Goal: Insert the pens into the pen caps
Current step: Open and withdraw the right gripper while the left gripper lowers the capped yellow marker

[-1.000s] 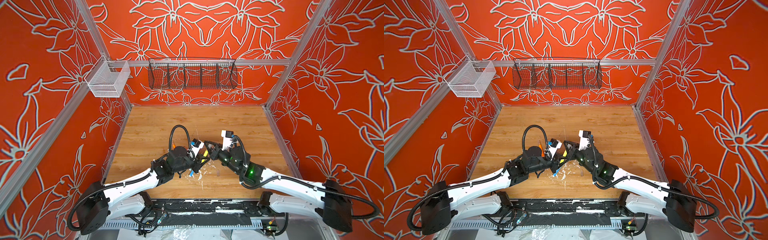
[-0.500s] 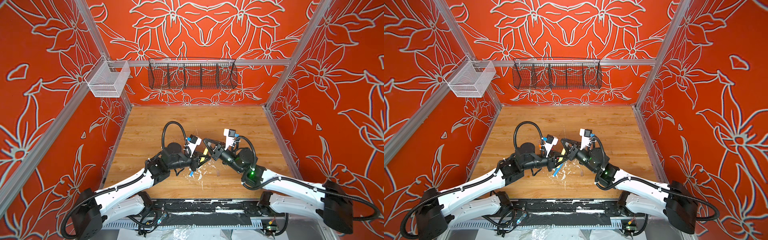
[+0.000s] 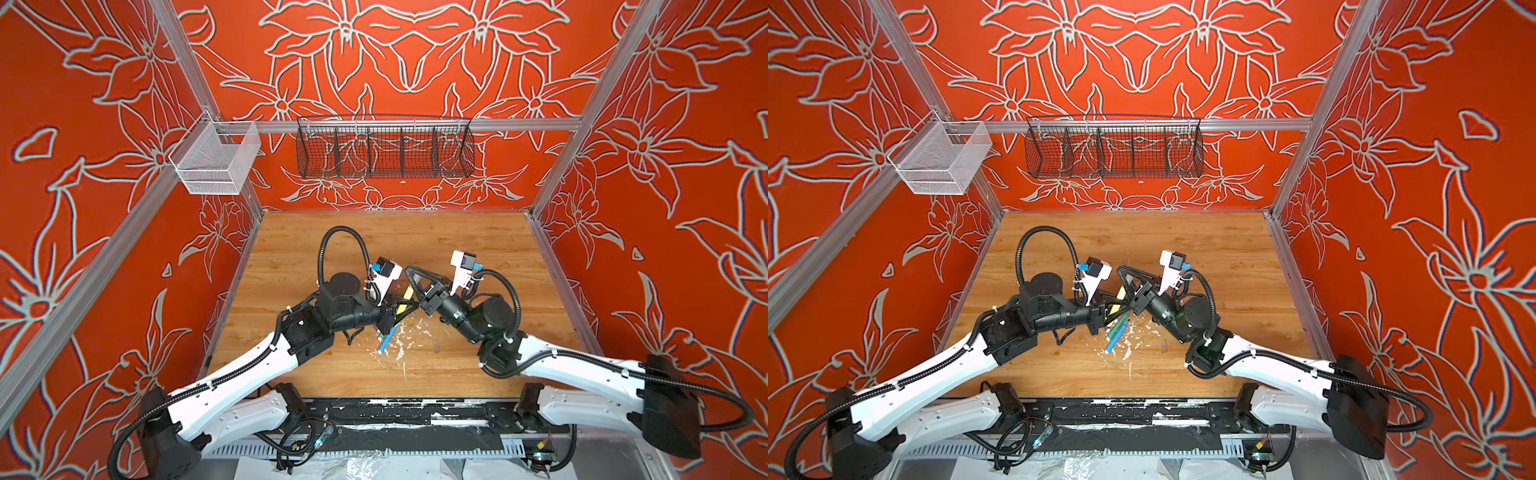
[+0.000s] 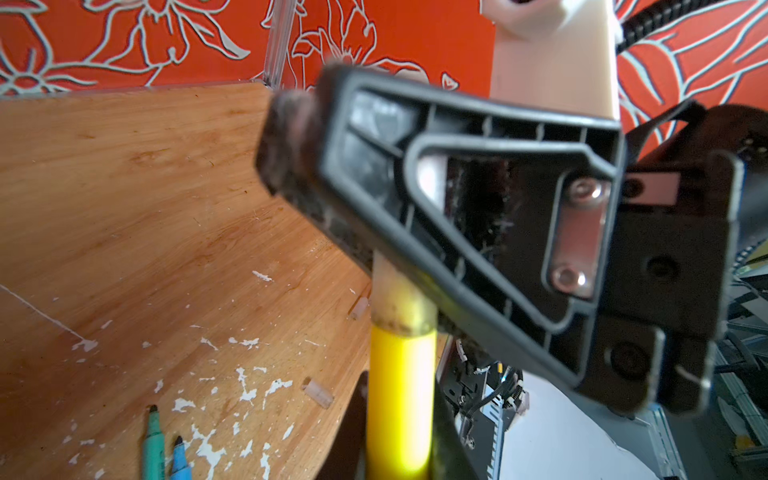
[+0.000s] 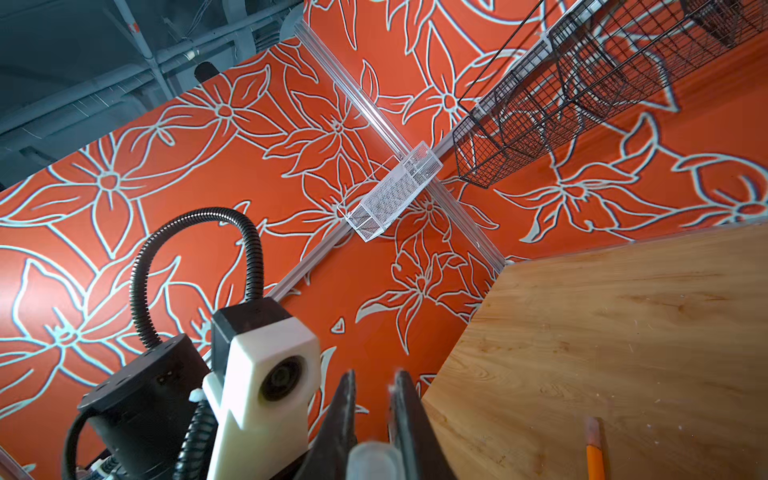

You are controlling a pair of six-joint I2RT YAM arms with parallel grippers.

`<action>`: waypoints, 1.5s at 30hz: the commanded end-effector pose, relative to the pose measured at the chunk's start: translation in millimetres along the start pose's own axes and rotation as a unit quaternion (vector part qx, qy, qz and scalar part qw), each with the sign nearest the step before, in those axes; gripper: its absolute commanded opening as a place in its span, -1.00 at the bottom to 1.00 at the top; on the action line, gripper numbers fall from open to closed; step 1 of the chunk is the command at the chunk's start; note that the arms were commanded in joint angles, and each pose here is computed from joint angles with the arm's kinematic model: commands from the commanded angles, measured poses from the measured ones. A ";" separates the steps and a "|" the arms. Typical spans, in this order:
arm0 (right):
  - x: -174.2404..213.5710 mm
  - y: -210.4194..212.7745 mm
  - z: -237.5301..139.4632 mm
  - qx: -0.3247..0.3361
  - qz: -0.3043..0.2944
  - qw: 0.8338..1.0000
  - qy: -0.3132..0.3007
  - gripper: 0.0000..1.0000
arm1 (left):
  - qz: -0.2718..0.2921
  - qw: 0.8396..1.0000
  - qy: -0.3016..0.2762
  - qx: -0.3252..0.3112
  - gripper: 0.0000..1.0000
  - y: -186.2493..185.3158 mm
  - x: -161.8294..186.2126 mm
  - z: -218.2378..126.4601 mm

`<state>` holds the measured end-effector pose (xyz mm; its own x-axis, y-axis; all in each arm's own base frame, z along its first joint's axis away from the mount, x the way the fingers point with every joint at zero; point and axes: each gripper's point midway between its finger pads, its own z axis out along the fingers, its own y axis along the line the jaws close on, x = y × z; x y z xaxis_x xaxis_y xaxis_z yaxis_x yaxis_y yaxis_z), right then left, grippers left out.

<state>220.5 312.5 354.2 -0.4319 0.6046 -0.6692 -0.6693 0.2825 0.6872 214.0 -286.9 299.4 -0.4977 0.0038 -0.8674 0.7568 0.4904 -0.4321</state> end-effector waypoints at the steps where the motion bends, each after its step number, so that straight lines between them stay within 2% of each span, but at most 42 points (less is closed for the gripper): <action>1: 135.5 35.0 -39.7 -0.101 0.012 0.959 0.264 -1.00 | 0.033 0.948 -0.296 -0.113 -1.00 28.8 -151.0 -52.2; 4: 138.4 45.6 -44.9 -0.114 0.003 0.955 0.273 -1.00 | 0.056 0.948 -0.291 -0.114 -1.00 28.1 -152.6 -47.5; 7: 134.6 42.0 -49.3 -0.103 -0.011 0.958 0.266 -1.00 | 0.061 0.946 -0.293 -0.129 -1.00 34.0 -151.2 -47.6; 9: 129.4 30.7 -51.2 -0.068 -0.025 0.963 0.259 -1.00 | 0.056 0.946 -0.287 -0.138 -1.00 38.8 -147.1 -47.3; 12: 108.6 6.6 -53.4 0.022 -0.065 0.968 0.240 -0.96 | 0.038 0.953 -0.257 -0.158 -1.00 51.4 -128.7 -42.4; 14: 85.8 -4.8 -56.5 0.071 -0.098 0.970 0.212 -0.66 | 0.007 0.956 -0.227 -0.184 -1.00 67.8 -105.0 -39.7; 15: 74.4 -8.1 -58.0 0.090 -0.112 0.970 0.198 -0.58 | -0.013 0.957 -0.211 -0.198 -1.00 78.9 -89.6 -36.0; 16: 62.4 -12.5 -60.0 0.112 -0.129 0.968 0.184 -0.50 | -0.037 0.955 -0.209 -0.209 -1.00 84.4 -77.4 -42.6; 18: 40.0 -17.8 -63.3 0.142 -0.155 0.965 0.156 -0.22 | -0.083 0.951 -0.169 -0.246 -1.00 106.9 -41.1 -40.1; 21: 8.5 -25.2 -68.5 0.180 -0.193 0.957 0.122 0.16 | -0.131 0.930 -0.091 -0.330 -1.00 138.8 9.7 -47.0; 23: -10.1 -36.7 -74.2 0.219 -0.221 0.945 0.106 0.26 | -0.166 0.905 -0.044 -0.388 -1.00 157.8 46.2 -60.8; 25: -24.4 -50.9 -82.3 0.257 -0.245 0.930 0.092 0.36 | -0.189 0.888 -0.014 -0.419 -1.00 169.7 73.6 -72.4; 29: -47.2 -93.7 -102.9 0.337 -0.273 0.899 0.063 0.48 | -0.223 0.852 0.013 -0.474 -1.00 199.0 102.0 -97.7; 32: -56.7 -133.4 -121.3 0.395 -0.281 0.873 0.051 0.48 | -0.255 0.804 0.040 -0.535 -1.00 227.0 127.2 -119.4; 36: -59.8 -187.2 -148.6 0.468 -0.294 0.832 0.050 0.52 | -0.318 0.748 0.046 -0.581 -1.00 246.5 156.1 -135.9; 38: -61.8 -216.5 -164.8 0.513 -0.288 0.807 0.055 0.52 | -0.333 0.738 0.056 -0.584 -1.00 249.5 162.4 -132.6; 42: -64.5 -257.7 -184.5 0.563 -0.271 0.777 0.071 0.48 | -0.351 0.727 0.066 -0.586 -1.00 253.6 175.8 -127.2; 44: -69.4 -270.1 -197.1 0.595 -0.275 0.753 0.067 0.46 | -0.358 0.724 0.065 -0.586 -1.00 254.6 179.8 -127.0; 45: -70.3 -274.8 -201.8 0.604 -0.276 0.745 0.063 0.47 | -0.359 0.724 0.063 -0.586 -1.00 254.7 180.2 -126.7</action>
<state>309.0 53.9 155.9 -0.4232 0.0981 -0.9007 0.1848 0.9826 0.0202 266.9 -55.4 68.9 -0.7046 -0.5251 -0.4773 -0.5056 0.8435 -0.1816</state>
